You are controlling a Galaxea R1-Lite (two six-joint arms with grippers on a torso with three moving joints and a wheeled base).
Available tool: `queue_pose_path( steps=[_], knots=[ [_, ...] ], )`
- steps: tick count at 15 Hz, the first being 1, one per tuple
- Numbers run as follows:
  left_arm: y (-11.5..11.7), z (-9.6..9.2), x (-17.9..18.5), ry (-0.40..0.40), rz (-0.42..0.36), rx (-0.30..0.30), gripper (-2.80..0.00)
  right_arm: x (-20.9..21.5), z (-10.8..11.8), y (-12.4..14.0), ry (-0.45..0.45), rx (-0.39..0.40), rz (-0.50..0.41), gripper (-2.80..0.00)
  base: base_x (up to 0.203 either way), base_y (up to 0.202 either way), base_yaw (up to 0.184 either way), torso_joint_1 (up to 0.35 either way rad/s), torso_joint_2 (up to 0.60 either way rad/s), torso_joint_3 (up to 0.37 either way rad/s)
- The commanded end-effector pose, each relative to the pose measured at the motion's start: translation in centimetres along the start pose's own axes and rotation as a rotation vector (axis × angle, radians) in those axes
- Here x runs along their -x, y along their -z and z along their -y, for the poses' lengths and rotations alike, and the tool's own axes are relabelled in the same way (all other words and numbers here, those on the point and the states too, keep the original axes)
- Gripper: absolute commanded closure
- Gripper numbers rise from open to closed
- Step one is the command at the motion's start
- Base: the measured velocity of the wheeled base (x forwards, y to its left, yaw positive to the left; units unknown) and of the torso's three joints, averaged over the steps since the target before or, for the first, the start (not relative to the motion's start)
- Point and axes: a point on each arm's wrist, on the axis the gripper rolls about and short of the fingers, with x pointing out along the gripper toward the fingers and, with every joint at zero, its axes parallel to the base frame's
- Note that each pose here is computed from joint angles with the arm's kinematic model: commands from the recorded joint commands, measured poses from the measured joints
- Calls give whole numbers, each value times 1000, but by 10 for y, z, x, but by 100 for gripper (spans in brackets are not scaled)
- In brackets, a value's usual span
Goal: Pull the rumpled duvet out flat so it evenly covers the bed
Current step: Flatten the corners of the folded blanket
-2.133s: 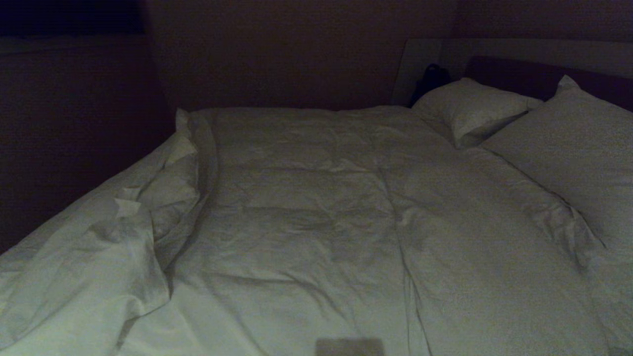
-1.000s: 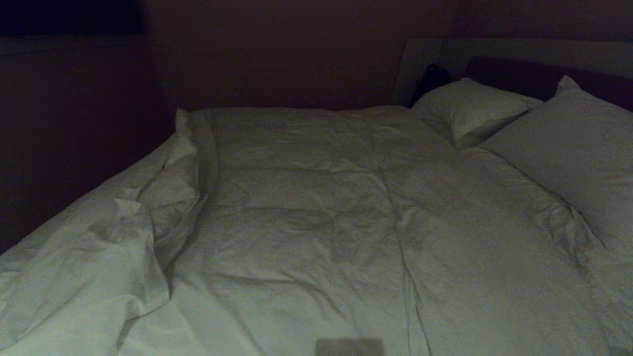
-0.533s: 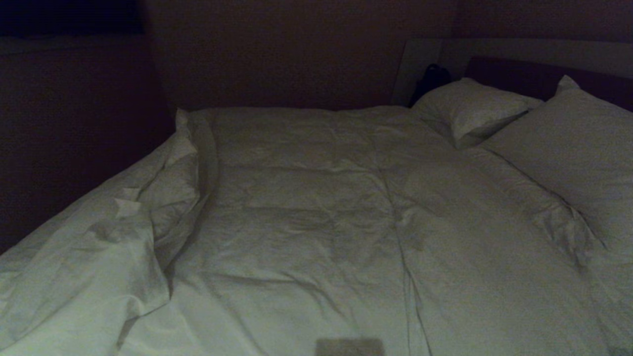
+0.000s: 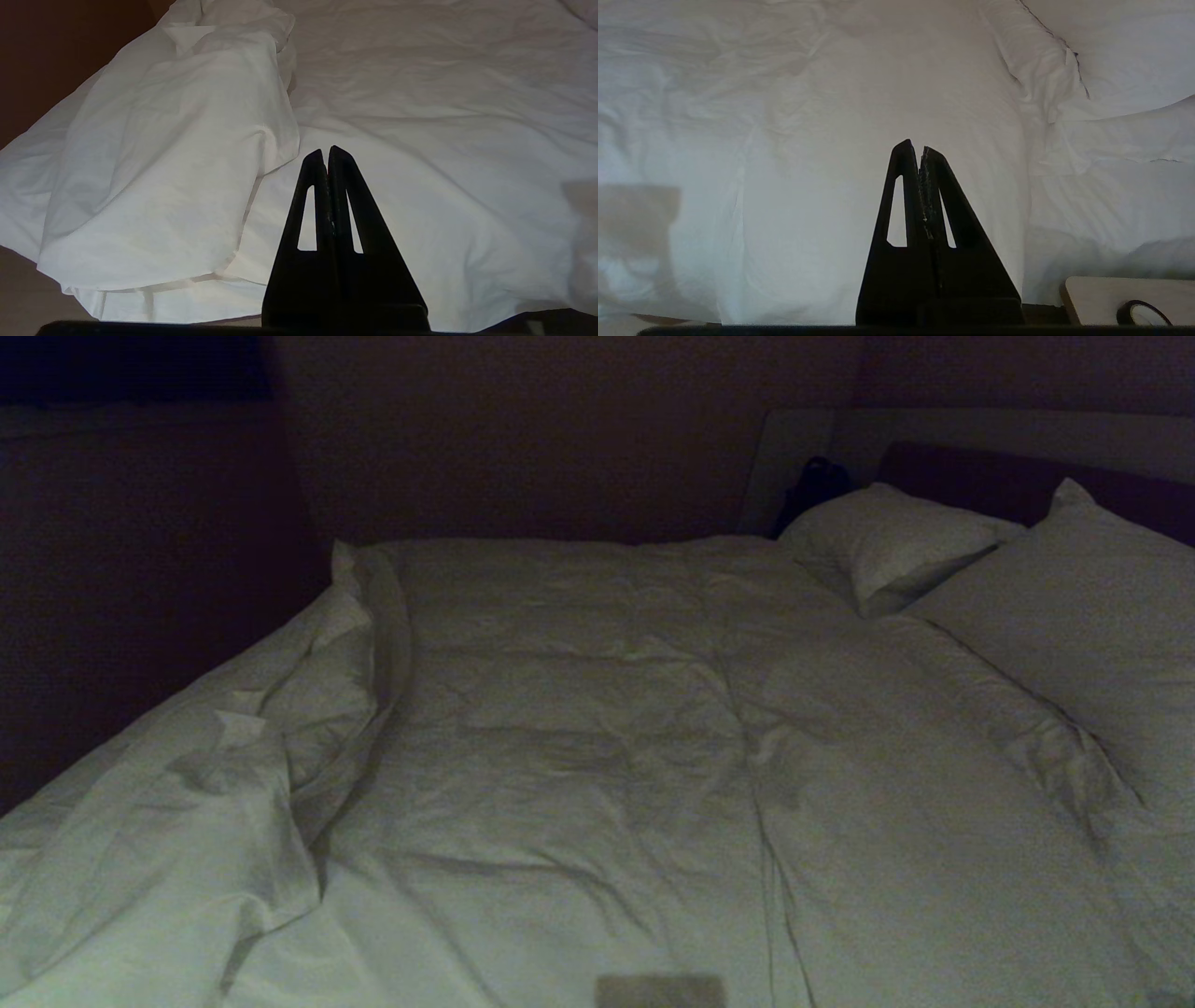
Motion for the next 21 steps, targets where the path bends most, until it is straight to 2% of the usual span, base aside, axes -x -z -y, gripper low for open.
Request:
queue_pose_path(
  steps=[1,7,11,18,21],
  knots=[
    [0,0,0,0,0,-1,0,0,0,0,0,0,-2,0,0,0,0,0,0,0],
    [0,0,0,0,0,-1,0,0,0,-1,1,-14,8,0,0,0,0,0,0,0],
    [0,0,0,0,0,-1,0,-2,0,-5,1,-15,84,0,0,0,0,0,0,0],
    [0,0,0,0,0,-1,0,-2,0,-1,6,-9,37,0,0,0,0,0,0,0],
    [0,0,0,0,0,-1,0,-2,1,0,42,-10,33,0,0,0,0,0,0,0]
  ],
)
